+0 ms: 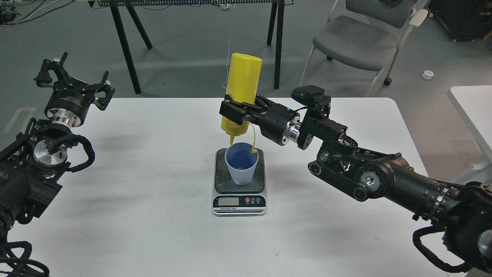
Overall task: Pour seasoning into cup on scale with both arms
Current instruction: 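Tilt the bottle upside down over the cup and squeeze sauce in, then turn the bottle upright and carry it back beside the scale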
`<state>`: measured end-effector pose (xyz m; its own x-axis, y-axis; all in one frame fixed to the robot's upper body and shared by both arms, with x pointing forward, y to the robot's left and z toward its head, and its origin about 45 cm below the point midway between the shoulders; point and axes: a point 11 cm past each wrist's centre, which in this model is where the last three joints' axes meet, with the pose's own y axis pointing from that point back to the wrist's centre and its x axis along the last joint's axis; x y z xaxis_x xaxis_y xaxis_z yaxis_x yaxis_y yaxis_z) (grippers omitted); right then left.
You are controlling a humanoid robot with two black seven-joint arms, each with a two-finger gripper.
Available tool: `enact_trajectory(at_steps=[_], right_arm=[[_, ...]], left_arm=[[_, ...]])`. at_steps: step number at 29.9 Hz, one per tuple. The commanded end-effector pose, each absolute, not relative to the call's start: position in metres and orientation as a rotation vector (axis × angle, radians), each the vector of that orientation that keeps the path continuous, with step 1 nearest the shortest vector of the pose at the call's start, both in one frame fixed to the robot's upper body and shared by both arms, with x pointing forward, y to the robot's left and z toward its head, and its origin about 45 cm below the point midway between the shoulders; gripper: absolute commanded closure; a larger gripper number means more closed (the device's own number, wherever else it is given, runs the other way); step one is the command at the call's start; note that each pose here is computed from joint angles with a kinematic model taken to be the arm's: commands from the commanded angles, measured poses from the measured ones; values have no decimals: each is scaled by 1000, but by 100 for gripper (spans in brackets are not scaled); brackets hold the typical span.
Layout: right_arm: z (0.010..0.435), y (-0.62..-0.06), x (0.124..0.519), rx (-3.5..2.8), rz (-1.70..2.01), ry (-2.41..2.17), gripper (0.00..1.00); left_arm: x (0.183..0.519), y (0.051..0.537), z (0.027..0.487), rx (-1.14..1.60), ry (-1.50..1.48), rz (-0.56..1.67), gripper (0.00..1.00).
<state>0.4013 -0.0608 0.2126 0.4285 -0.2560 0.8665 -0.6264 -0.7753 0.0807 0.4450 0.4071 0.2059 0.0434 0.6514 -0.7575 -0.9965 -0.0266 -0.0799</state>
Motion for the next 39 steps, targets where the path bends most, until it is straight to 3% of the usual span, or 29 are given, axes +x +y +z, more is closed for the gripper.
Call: enact_trajectory(at_steps=[1, 17, 28, 34, 39], right_arm=[[212, -60, 401, 2287, 1306, -752, 74], [210, -58, 397, 2211, 1420, -630, 73], [235, -48, 398, 2267, 1438, -672, 73], [268, -97, 425, 2241, 1374, -825, 73], [288, -157, 438, 2327, 1103, -1046, 73]], left_arm=[[445, 406, 205, -741, 608, 1452, 0], [444, 407, 204, -753, 610, 1456, 0], [443, 408, 204, -749, 609, 1458, 0], [442, 410, 204, -745, 606, 1462, 0], [443, 408, 202, -743, 610, 1459, 0]])
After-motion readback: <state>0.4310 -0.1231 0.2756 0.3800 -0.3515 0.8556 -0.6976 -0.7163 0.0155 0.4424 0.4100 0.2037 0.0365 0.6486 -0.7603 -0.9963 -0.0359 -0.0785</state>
